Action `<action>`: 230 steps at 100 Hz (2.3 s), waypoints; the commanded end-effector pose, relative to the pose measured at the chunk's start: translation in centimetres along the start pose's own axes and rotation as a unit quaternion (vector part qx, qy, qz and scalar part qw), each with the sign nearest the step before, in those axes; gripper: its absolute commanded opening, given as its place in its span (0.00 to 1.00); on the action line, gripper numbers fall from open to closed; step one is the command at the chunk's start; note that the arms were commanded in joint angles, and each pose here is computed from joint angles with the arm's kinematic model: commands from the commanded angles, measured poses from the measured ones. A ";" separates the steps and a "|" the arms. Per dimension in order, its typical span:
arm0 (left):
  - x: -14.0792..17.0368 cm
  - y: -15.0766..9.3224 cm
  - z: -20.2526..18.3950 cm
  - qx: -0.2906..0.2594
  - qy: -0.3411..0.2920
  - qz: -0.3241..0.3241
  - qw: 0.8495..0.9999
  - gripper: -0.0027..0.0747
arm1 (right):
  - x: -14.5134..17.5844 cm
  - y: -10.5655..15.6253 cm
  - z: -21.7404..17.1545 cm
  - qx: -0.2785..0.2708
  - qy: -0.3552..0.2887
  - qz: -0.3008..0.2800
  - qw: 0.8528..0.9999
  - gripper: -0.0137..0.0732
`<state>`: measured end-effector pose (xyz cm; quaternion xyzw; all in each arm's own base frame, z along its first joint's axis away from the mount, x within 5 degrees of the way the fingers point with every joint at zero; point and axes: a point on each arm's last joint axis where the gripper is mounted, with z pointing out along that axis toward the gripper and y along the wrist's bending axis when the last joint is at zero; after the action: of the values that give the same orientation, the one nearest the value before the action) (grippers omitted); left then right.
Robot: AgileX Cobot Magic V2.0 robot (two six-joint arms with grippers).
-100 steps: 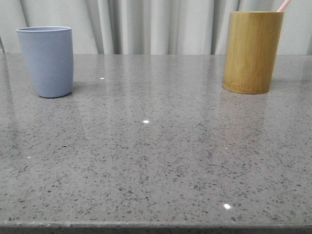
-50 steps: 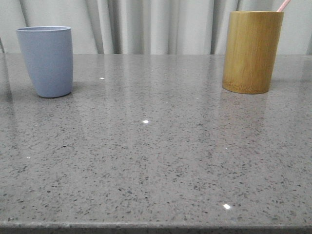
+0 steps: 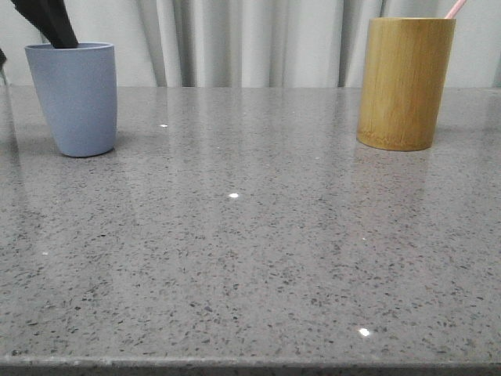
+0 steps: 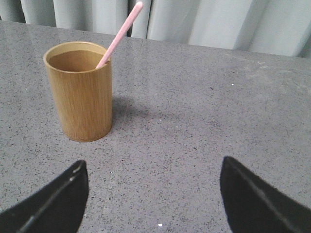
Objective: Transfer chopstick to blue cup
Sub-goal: 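Grasp the light blue cup rim with the left gripper and lift, then carry the blue cup toward the bamboo cup and set it down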
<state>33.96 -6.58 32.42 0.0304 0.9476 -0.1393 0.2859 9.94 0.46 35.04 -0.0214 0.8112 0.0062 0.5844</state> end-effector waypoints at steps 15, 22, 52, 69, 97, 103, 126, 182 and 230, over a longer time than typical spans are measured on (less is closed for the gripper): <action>-1.2 -2.1 -1.6 0.026 -0.062 0.014 0.998 0.54 | -1.8 0.0 -0.4 0.000 -0.054 0.001 0.999 0.80; -1.2 -2.1 -1.6 0.027 -0.063 0.015 0.998 0.42 | -1.8 0.0 -0.4 0.000 -0.054 0.001 0.999 0.80; -1.4 -2.3 -1.8 0.028 -0.063 0.020 0.997 0.01 | -1.8 0.0 -0.4 0.000 -0.054 0.001 0.999 0.80; -2.3 -3.5 -3.4 0.049 -0.065 0.027 0.996 0.01 | -1.8 0.0 -0.4 0.000 -0.054 0.001 0.999 0.80; -3.6 -8.5 -3.3 0.080 -0.059 0.099 0.990 0.01 | -1.8 0.0 -0.4 0.000 -0.054 0.001 0.999 0.80; -3.9 -9.6 -2.7 0.081 -0.048 0.117 0.989 0.01 | -1.8 0.0 -0.4 0.000 -0.054 0.001 0.999 0.80; -4.7 -13.4 -0.6 0.096 -0.028 0.166 0.981 0.01 | -1.8 0.0 -0.4 0.000 -0.054 0.001 0.999 0.80; -3.8 -15.9 2.7 0.076 0.003 0.217 0.973 0.01 | -1.8 0.0 -0.4 0.000 -0.054 0.001 0.999 0.80; -3.7 -15.9 2.7 0.077 0.006 0.218 0.973 0.53 | -1.8 0.0 -0.4 0.000 -0.055 0.001 0.999 0.80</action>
<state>37.30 -22.44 32.80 0.2579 0.9251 -0.1264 0.2486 9.95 0.47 35.04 -0.0201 0.8109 0.0082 0.5847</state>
